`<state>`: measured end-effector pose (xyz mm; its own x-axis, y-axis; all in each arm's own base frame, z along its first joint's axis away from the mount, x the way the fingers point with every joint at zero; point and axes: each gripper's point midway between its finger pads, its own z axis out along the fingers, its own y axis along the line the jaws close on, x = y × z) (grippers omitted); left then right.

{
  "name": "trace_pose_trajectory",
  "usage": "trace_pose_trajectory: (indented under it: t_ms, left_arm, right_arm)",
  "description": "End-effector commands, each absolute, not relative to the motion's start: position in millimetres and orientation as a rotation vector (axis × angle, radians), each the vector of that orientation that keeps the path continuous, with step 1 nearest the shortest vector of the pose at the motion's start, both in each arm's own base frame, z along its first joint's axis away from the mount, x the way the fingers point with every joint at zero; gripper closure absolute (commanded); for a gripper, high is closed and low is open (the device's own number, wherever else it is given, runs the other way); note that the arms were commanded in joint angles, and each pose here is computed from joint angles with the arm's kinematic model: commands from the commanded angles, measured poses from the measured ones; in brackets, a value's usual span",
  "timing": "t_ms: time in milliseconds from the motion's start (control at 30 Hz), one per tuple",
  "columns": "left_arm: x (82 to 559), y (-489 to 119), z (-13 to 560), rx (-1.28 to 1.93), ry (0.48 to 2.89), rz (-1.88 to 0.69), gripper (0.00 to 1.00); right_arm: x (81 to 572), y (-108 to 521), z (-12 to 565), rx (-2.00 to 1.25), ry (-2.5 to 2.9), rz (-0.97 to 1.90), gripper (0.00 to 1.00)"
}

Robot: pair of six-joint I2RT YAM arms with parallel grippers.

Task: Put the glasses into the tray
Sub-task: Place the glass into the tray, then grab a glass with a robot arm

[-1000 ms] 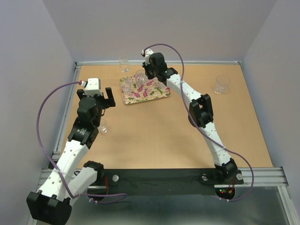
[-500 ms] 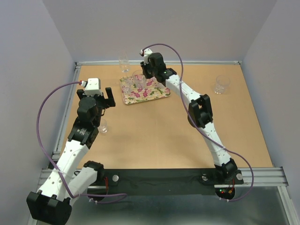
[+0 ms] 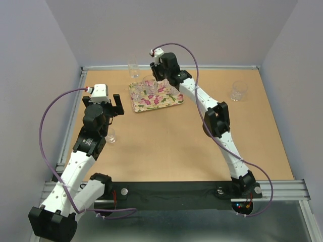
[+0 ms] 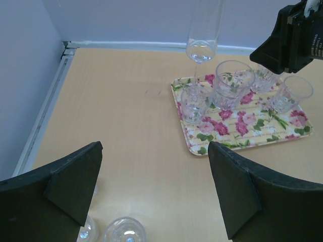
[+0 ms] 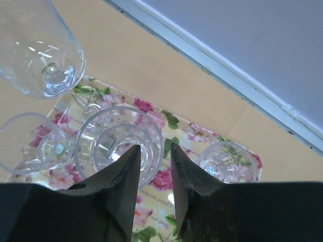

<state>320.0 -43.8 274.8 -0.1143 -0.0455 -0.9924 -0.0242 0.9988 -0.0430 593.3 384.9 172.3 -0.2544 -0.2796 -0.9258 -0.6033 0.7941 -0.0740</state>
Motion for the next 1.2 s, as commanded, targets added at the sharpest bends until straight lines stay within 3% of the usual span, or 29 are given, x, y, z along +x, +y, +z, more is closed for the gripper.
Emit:
trace_pose_trajectory:
  t_ms: [0, 267, 500, 800, 1167]
  left_arm:
    - [318, -37, 290, -0.078, 1.616, -0.01, 0.03]
    - [314, -38, 296, -0.074, 1.591, -0.025, 0.03]
    - [311, -37, 300, -0.079, 1.579, -0.026, 0.03]
    - [310, -38, 301, -0.084, 1.573, -0.038, 0.02]
    - [317, -57, 294, -0.077, 1.605, -0.155, 0.01]
  right_arm:
    - [571, 385, 272, -0.73, 1.686, 0.393, 0.64]
    - [523, 360, 291, -0.885, 1.712, 0.437, 0.62]
    - [466, 320, 306, -0.994, 1.706, 0.465, 0.5]
    - [407, 260, 281, -1.06, 1.751, 0.463, 0.32]
    - [350, 205, 241, -1.073, 1.725, 0.669, 0.25]
